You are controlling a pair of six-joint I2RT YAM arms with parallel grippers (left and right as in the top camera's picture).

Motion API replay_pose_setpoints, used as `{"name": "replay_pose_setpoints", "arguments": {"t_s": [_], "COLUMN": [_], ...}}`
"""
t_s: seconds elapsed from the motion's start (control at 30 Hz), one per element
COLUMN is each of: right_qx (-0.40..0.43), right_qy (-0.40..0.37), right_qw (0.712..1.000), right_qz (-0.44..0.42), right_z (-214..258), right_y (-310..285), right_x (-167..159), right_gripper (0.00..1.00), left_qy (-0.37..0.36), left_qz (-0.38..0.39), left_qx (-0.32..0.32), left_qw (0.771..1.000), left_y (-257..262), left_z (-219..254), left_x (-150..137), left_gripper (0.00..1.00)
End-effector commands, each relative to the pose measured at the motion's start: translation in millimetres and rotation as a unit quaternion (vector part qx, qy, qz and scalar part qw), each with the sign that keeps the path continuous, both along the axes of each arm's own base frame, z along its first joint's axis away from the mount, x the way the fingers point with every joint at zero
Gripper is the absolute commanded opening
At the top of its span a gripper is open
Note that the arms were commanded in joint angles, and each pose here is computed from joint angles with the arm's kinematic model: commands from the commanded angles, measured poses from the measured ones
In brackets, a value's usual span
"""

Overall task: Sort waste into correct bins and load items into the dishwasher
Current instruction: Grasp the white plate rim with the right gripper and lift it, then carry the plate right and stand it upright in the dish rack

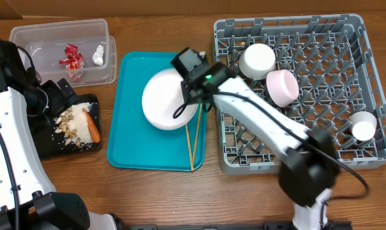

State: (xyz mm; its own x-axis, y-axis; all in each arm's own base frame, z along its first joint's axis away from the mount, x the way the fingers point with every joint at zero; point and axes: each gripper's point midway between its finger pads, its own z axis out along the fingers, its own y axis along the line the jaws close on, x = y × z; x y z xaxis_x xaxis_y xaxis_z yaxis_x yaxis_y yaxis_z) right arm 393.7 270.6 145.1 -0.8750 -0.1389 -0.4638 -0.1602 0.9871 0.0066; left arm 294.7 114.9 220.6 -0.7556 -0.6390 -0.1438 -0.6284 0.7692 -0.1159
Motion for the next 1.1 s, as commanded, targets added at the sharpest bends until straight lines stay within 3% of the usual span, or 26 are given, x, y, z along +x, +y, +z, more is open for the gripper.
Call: {"name": "replay_pose_setpoints", "arguments": {"t_s": [0.0, 0.1, 0.23, 0.4, 0.57, 0.87, 1.07], "right_qx": [-0.013, -0.065, -0.17, -0.288, -0.338, -0.373, -0.377], "right_qy": [-0.133, -0.183, -0.239, -0.263, -0.26, -0.202, -0.175], "right_qw": [0.99, 0.975, 0.934, 0.857, 0.779, 0.736, 0.741], "right_qz": [-0.053, -0.106, -0.203, -0.337, -0.46, -0.529, -0.527], "right_z": [103, 141, 185, 217, 219, 174, 143], "right_y": [-49, -106, -196, -297, -378, -453, -463], "right_x": [18, 22, 23, 11, -8, -15, 0], "right_gripper": [0.04, 0.04, 0.04, 0.04, 0.04, 0.04, 0.04], "left_qy": [0.0, 0.0, 0.0, -0.001, -0.002, -0.001, 0.003], "left_qz": [0.002, 0.002, 0.002, 0.002, 0.002, 0.002, 0.002], "left_qx": [-0.001, -0.001, 0.0, 0.0, 0.0, -0.001, -0.002], "left_qw": [1.0, 1.0, 1.0, 1.0, 1.0, 1.0, 1.0], "left_y": [0, 0, 0, 1, 1, 0, -1], "left_z": [0, 0, 0, 0, 0, 0, 0], "left_x": [0, 0, 0, 1, 1, 1, -1], "left_gripper": [1.0, 1.0, 1.0, 1.0, 1.0, 1.0, 1.0]}}
